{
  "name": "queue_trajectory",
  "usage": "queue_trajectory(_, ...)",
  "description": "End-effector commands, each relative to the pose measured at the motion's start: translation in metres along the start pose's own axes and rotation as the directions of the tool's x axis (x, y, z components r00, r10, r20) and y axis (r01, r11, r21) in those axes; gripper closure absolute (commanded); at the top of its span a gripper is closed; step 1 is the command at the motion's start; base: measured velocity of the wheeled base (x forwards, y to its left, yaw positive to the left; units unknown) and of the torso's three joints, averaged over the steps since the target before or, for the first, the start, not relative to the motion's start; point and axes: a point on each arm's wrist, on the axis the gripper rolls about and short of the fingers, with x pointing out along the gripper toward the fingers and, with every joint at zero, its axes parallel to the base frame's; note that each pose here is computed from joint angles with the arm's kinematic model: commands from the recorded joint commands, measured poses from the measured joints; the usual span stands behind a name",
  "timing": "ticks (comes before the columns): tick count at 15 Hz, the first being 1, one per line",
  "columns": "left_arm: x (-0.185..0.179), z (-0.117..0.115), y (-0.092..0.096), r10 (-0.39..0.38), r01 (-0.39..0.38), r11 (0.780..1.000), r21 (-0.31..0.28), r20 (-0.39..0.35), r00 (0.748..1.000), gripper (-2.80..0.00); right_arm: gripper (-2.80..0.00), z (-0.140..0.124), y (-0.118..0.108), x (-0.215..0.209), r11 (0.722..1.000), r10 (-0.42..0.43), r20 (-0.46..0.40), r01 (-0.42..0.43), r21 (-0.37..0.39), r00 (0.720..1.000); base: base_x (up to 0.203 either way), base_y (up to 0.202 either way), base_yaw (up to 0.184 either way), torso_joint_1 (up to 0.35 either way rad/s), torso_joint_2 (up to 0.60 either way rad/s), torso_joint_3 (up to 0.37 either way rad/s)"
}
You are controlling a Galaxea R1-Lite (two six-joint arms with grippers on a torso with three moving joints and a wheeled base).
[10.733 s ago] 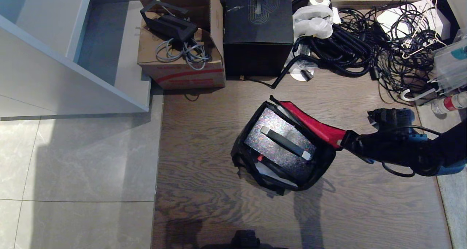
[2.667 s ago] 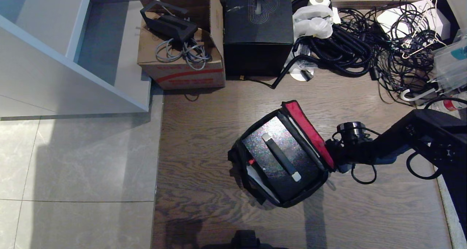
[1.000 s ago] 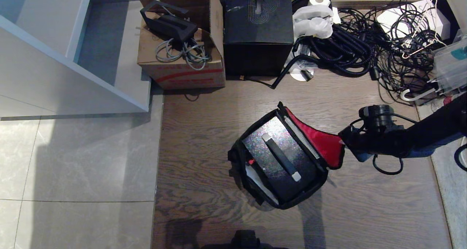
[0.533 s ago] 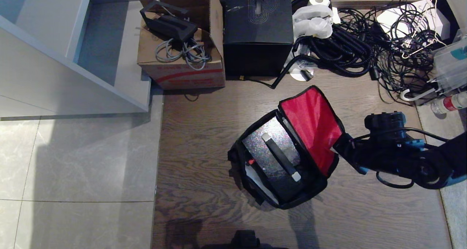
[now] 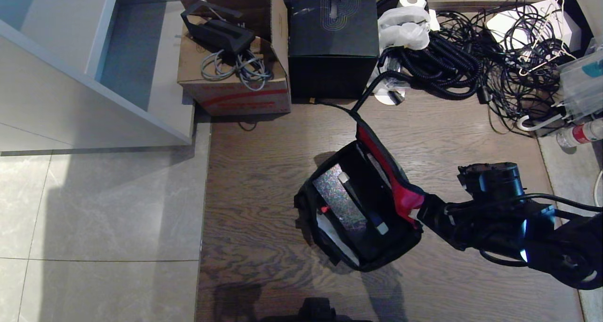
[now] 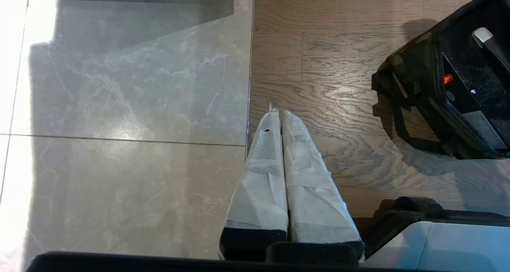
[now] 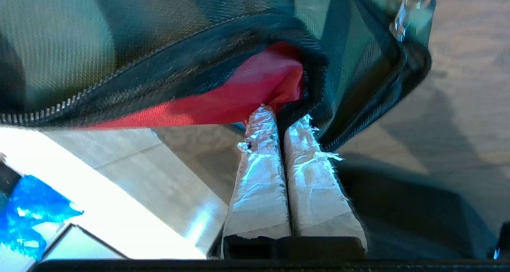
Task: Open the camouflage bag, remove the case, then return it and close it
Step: Close the top of the storage box
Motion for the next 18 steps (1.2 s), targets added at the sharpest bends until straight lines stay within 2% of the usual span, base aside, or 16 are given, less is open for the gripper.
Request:
queue_trajectory(1,0.0,0.0,0.0,0.0,0.0,1.0,0.0,0.0,1.0,0.0,-2.8,-0.002,0.003,-0.001,1.0,0.014,-0.002,-0.014,-0.001,1.0,0.0,0.0,0.0,0.0,0.0,0.0)
queue_trajectory(5,0.0,0.0,0.0,0.0,0.0,1.0,0.0,0.0,1.0,0.0,-2.8,-0.018,0.012,-0.001,0.999,0.033,-0.053,-0.034,-0.017,0.998,0.0,0.0,0.0,0.0,0.0,0.0)
queue_trajectory(8,0.0,0.0,0.0,0.0,0.0,1.0,0.0,0.001,1.0,0.0,-2.8,-0.03,0.017,0.0,0.999,0.037,-0.095,-0.035,0.018,0.995,0.0,0.0,0.0,0.0,0.0,0.0)
queue_trajectory(11,0.0,0.0,0.0,0.0,0.0,1.0,0.0,0.001,1.0,0.0,-2.8,-0.049,0.023,-0.006,0.999,0.048,-0.149,-0.049,-0.001,0.988,0.0,0.0,0.0,0.0,0.0,0.0)
queue_trajectory(14,0.0,0.0,0.0,0.0,0.0,1.0,0.0,0.0,1.0,0.0,-2.8,-0.053,0.018,-0.032,0.998,0.054,-0.163,-0.057,-0.01,0.985,0.0,0.0,0.0,0.0,0.0,0.0)
queue_trajectory(18,0.0,0.0,0.0,0.0,0.0,1.0,0.0,0.001,1.0,0.0,-2.8,-0.046,0.019,-0.05,0.996,0.087,-0.131,-0.087,0.009,0.988,0.0,0.0,0.0,0.0,0.0,0.0)
